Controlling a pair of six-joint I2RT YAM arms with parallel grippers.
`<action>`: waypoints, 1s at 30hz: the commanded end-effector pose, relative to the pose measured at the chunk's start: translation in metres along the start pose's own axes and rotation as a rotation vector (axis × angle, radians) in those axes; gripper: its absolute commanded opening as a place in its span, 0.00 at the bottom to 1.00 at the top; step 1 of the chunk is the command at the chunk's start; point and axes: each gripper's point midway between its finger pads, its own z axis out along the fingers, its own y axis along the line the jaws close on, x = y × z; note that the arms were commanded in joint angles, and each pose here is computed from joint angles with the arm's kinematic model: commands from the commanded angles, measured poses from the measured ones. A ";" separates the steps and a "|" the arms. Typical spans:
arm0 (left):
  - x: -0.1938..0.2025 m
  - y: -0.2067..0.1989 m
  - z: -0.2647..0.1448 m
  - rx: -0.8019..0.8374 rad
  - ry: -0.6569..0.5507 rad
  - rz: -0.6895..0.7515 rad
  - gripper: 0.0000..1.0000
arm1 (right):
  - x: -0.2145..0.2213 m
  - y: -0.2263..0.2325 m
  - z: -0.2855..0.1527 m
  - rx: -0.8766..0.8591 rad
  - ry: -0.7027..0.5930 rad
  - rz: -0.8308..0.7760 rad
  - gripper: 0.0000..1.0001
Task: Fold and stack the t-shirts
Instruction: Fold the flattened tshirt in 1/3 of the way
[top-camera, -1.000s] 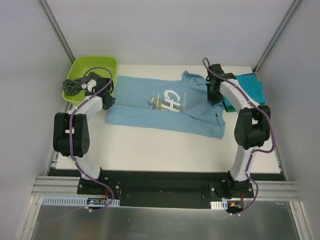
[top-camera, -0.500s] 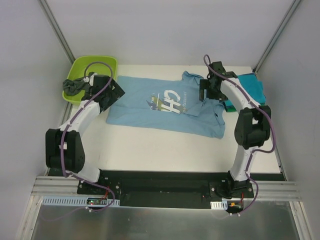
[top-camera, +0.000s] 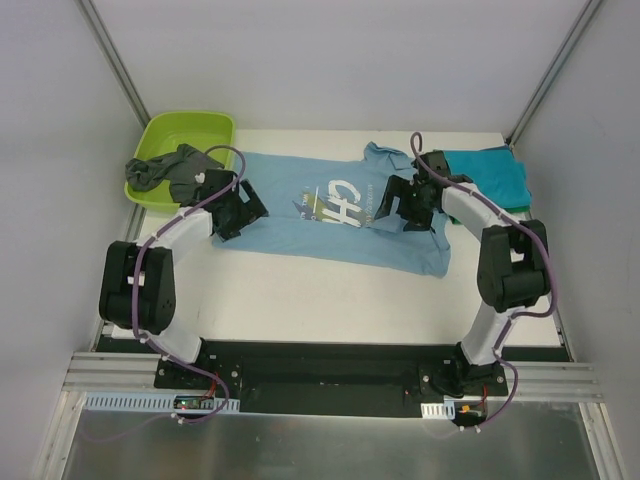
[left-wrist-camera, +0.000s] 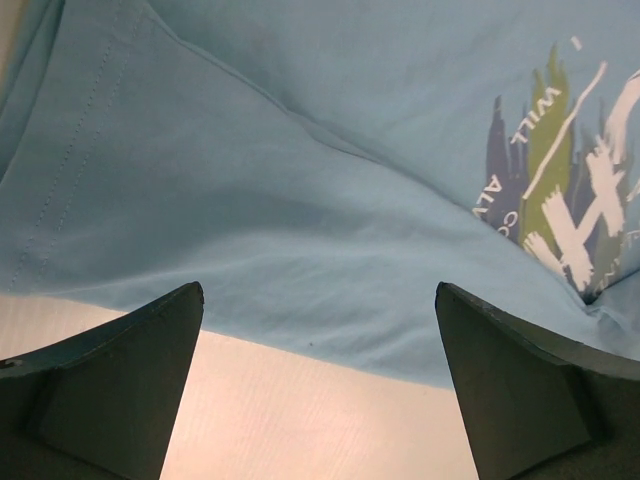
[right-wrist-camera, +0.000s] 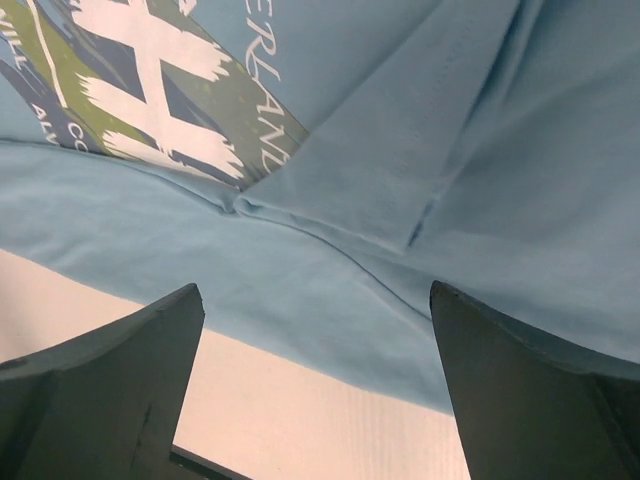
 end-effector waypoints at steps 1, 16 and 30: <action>0.016 0.008 0.017 -0.002 0.056 0.028 0.99 | -0.009 0.022 0.018 -0.112 -0.014 0.089 0.97; 0.033 0.045 0.037 -0.127 0.087 0.052 0.99 | -0.028 0.043 0.043 -0.217 -0.057 0.158 0.99; 0.015 0.044 0.012 -0.142 0.009 0.088 0.99 | -0.129 0.095 0.014 -0.275 -0.297 0.049 0.99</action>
